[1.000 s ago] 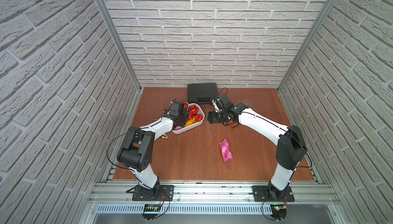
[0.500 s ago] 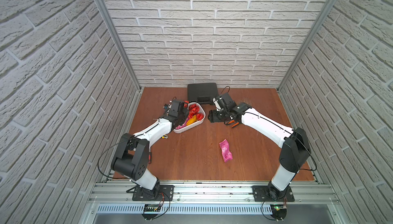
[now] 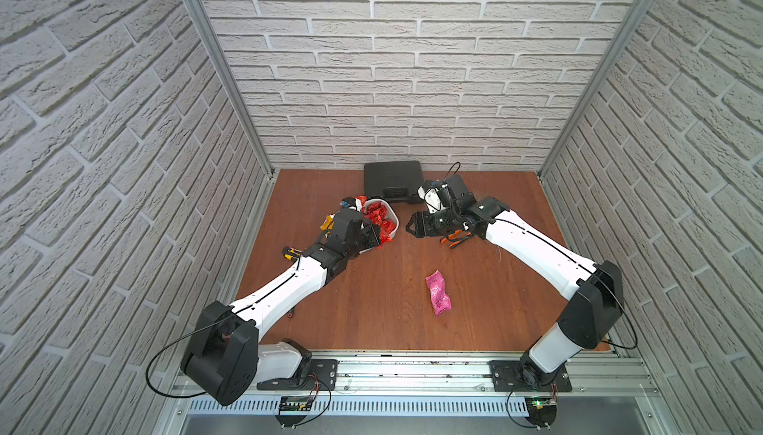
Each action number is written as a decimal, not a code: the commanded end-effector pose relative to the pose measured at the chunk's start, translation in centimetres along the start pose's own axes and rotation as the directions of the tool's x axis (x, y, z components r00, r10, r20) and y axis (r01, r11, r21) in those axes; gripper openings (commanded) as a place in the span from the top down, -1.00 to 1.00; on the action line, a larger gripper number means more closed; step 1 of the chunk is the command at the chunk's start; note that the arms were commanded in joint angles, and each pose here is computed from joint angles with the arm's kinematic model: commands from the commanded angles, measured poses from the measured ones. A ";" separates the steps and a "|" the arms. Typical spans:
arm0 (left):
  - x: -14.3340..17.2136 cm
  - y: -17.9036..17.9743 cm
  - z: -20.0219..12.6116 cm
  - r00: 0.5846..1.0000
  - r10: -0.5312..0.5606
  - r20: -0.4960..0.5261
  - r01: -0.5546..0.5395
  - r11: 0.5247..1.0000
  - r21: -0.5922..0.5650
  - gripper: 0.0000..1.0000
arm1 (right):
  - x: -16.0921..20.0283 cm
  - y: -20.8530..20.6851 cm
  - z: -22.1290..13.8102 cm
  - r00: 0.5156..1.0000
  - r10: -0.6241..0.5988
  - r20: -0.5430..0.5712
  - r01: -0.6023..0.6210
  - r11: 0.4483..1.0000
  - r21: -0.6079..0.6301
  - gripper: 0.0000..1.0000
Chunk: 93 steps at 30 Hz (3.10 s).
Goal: Take the tea bags out of the storage box
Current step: Pick up the tea bag from the storage box, then place the tea bag at the center of the board.
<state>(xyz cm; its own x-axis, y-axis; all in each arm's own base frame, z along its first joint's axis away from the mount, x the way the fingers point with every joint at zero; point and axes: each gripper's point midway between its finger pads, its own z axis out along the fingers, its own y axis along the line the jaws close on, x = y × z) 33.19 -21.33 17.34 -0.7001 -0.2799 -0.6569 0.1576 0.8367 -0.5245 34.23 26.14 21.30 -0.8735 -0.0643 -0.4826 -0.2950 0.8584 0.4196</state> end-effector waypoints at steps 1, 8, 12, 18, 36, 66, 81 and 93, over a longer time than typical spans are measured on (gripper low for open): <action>1.7 -2.3 -0.5 0.988 0.157 -0.013 -0.154 0.980 0.123 0.84 | 2.0 0.3 -1.4 1.000 0.010 -0.019 -0.011 0.999 -0.049 -0.34; 4.8 -4.4 -0.7 0.974 0.222 -0.048 -0.205 0.952 0.229 0.84 | 5.5 0.2 -1.3 0.991 0.130 -0.044 -0.135 0.981 -0.136 -0.32; 5.8 -5.1 -0.8 0.968 0.243 -0.059 -0.216 0.933 0.287 0.84 | 6.2 0.6 -0.4 0.979 0.198 -0.044 -0.203 0.963 -0.179 -0.29; 6.6 -6.3 -1.2 0.961 0.265 -0.080 -0.221 0.908 0.355 0.84 | 5.7 2.6 0.9 0.981 0.189 -0.047 -0.195 0.951 -0.239 -0.27; 7.3 -6.9 -2.7 0.953 0.292 -0.075 -0.237 0.880 0.411 0.83 | 3.9 2.8 3.5 0.968 0.252 0.002 -0.241 0.930 -0.277 0.11; 0.2 9.9 -8.8 0.968 -0.223 0.117 0.251 0.872 -0.420 -0.69 | 12.3 -5.3 8.5 0.925 0.326 -0.196 -0.299 0.942 0.154 0.86; -4.5 15.2 -5.7 0.934 -0.356 0.014 0.336 0.865 -0.372 -0.37 | 4.9 -1.4 5.1 0.996 0.071 -0.045 -0.069 0.996 0.047 -0.14; -3.9 16.5 -3.2 0.914 -0.406 -0.022 0.377 0.866 -0.329 -0.20 | -2.5 2.5 9.4 0.962 -0.266 -0.054 0.269 0.961 0.070 -0.18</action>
<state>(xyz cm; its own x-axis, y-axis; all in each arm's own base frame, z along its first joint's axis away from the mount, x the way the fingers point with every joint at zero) 35.80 -4.68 13.13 -0.7186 -0.5865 -0.3737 -0.3784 0.7806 -0.4974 39.13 33.15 17.22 -0.8138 -0.1978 -0.5464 -0.4210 0.8488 0.3197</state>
